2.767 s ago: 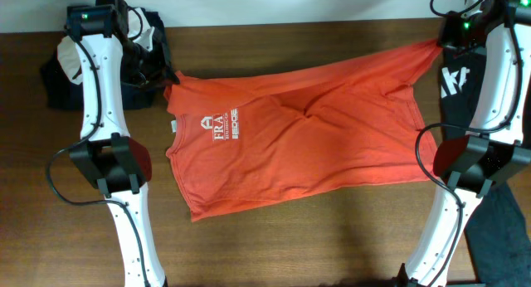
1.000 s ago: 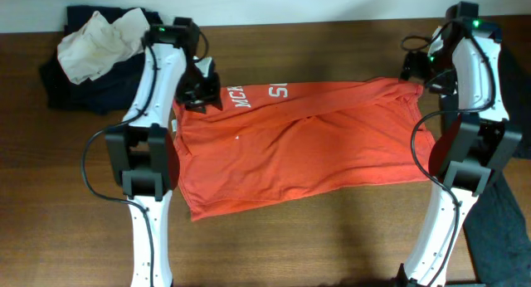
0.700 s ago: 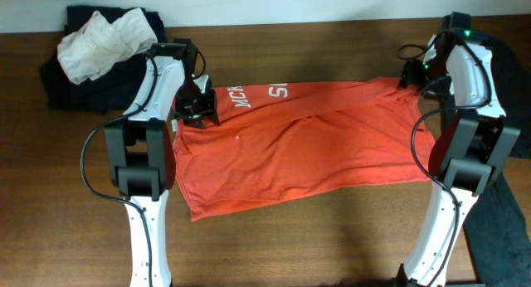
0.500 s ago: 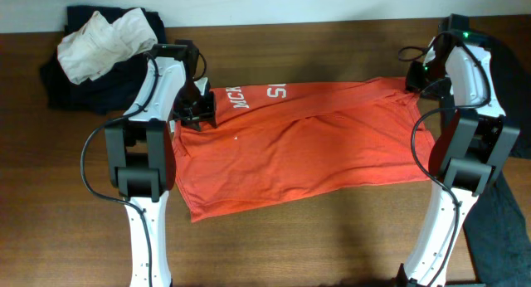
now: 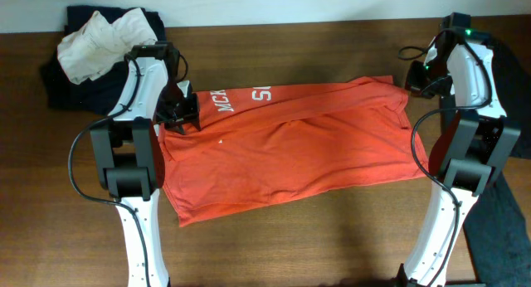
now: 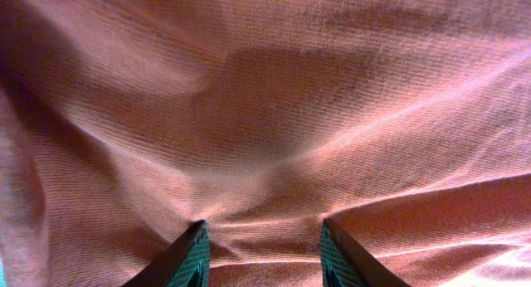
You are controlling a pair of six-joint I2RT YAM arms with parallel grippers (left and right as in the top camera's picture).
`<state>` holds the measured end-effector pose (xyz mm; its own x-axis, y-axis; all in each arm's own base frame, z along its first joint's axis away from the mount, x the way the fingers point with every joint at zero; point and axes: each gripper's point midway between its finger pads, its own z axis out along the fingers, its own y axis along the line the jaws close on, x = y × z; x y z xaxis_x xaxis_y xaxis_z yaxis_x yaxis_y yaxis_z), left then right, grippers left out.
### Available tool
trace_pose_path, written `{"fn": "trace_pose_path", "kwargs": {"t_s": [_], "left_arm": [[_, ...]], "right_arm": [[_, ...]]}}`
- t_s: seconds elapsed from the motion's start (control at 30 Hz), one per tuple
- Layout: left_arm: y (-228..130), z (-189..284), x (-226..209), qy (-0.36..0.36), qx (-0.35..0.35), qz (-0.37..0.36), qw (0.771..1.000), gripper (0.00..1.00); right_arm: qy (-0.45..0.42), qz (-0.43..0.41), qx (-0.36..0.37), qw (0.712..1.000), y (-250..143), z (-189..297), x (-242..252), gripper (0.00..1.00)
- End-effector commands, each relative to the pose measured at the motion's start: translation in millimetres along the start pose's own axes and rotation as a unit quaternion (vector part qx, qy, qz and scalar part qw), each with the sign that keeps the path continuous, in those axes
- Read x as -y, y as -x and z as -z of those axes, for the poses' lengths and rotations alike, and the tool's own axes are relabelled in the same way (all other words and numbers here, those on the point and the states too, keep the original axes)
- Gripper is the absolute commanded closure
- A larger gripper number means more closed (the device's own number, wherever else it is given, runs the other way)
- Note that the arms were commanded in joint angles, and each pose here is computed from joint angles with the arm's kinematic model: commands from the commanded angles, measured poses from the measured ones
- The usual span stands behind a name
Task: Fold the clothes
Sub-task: 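Grasp the folded top edge with both grippers and pull it down further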
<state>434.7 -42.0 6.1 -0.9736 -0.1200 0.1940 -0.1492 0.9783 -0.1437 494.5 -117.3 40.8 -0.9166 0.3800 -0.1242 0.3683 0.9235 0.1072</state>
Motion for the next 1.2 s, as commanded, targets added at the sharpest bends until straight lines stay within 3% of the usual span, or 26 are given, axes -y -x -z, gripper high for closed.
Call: {"fn": "trace_pose_path", "kwargs": {"t_s": [0.0,0.03,0.07,0.13,0.47,0.5,0.57,0.6,0.73,0.93,1.1,1.17], "left_arm": [[-1,4,-21,0.018,0.001,0.012,1.000,0.57],[-1,5,-22,0.017,0.001,0.013,1.000,0.57],[-1,5,-23,0.017,0.001,0.014,1.000,0.57],[-1,5,-24,0.017,0.001,0.015,1.000,0.57],[-1,5,-24,0.017,0.000,0.015,1.000,0.56],[-1,5,-24,0.017,0.000,0.015,1.000,0.56],[-2,5,-24,0.017,-0.001,0.016,1.000,0.56],[-2,5,-24,0.017,-0.001,0.016,1.000,0.56],[-4,5,-26,0.018,-0.007,0.018,1.000,0.56],[-22,12,-61,0.013,-0.046,0.067,0.997,0.57],[-26,16,-84,0.007,-0.052,0.095,0.994,0.57],[-25,17,-85,0.006,-0.052,0.097,0.994,0.57]], "right_arm": [[0.027,-0.006,-0.003,1.000,0,6,-9,0.96],[0.037,-0.006,-0.006,0.999,-1,6,-13,0.84],[0.038,-0.002,-0.006,0.999,-1,6,-14,0.59],[0.038,0.004,-0.008,0.999,-3,4,-14,0.56],[0.099,0.004,-0.032,0.995,-19,-22,-35,0.63],[0.100,0.005,-0.030,0.995,-18,-24,-35,0.66],[0.100,0.005,-0.029,0.995,-18,-26,-34,0.93],[0.100,0.005,-0.028,0.995,-17,-26,-34,0.96],[0.103,-0.008,-0.025,0.994,-14,-18,-32,0.96],[0.102,-0.020,-0.025,0.994,-6,41,-26,0.96],[0.090,-0.029,-0.073,0.993,-31,57,-24,0.96],[0.036,-0.030,-0.095,0.994,-43,57,-6,0.96]]}}
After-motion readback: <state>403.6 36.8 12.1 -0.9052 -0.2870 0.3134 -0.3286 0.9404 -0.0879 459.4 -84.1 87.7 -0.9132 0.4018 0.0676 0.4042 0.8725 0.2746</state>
